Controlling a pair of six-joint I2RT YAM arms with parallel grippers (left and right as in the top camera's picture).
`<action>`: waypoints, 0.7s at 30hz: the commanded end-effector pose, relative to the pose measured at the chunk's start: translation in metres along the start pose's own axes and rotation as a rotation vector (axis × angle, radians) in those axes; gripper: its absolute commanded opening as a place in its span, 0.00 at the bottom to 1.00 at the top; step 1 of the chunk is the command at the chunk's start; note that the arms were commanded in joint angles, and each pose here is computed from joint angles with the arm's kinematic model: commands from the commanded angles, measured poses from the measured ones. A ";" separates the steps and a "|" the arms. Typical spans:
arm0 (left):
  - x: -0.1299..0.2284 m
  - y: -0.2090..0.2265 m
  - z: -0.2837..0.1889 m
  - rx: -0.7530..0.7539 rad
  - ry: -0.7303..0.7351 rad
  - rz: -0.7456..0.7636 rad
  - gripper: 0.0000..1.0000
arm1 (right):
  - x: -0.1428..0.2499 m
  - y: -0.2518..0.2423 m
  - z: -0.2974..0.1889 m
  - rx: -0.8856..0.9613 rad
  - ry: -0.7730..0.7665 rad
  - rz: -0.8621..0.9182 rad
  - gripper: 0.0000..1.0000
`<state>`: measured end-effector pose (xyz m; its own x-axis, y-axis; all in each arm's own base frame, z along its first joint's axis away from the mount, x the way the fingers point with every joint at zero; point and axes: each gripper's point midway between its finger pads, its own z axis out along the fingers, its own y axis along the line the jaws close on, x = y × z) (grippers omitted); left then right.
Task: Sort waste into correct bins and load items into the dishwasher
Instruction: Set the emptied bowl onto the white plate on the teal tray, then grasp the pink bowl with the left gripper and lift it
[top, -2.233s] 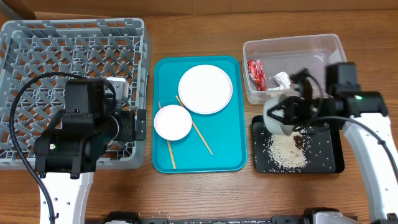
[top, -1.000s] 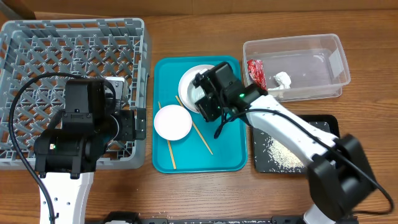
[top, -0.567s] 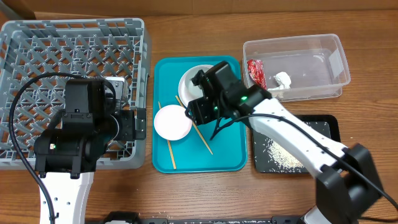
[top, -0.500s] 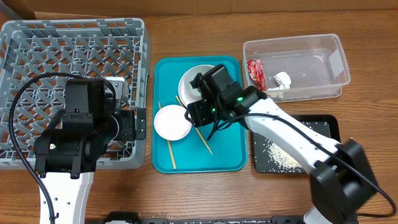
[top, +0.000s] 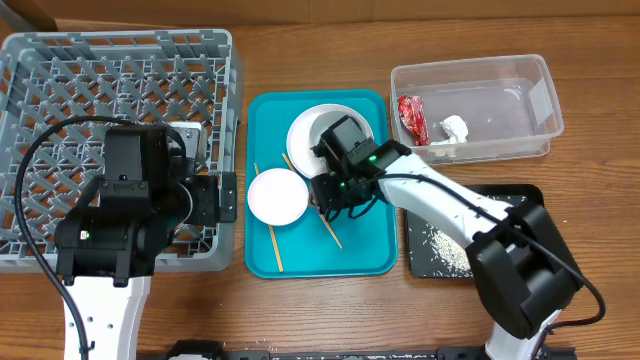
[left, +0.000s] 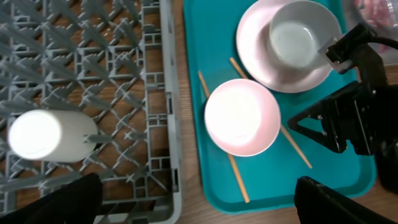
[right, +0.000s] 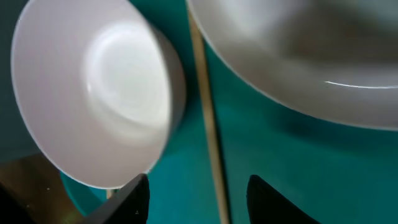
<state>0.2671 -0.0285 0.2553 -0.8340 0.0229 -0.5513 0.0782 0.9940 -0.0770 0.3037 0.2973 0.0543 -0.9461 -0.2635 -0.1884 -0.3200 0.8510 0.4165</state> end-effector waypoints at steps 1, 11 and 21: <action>-0.007 -0.012 0.006 0.061 0.004 -0.030 1.00 | -0.023 -0.006 -0.055 -0.007 -0.134 0.029 0.54; 0.000 -0.072 0.072 0.141 0.180 0.090 1.00 | -0.008 -0.102 -0.201 0.079 -0.331 0.333 0.68; 0.060 -0.113 0.161 0.115 0.516 0.134 1.00 | 0.045 -0.190 -0.250 0.174 -0.330 0.641 0.76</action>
<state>0.2963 -0.1462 0.1224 -0.9544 0.2492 -0.1642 0.2725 0.9521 -0.1389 0.3129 0.0266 0.1859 -0.8881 0.4059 -0.2158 0.2998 0.8673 0.3974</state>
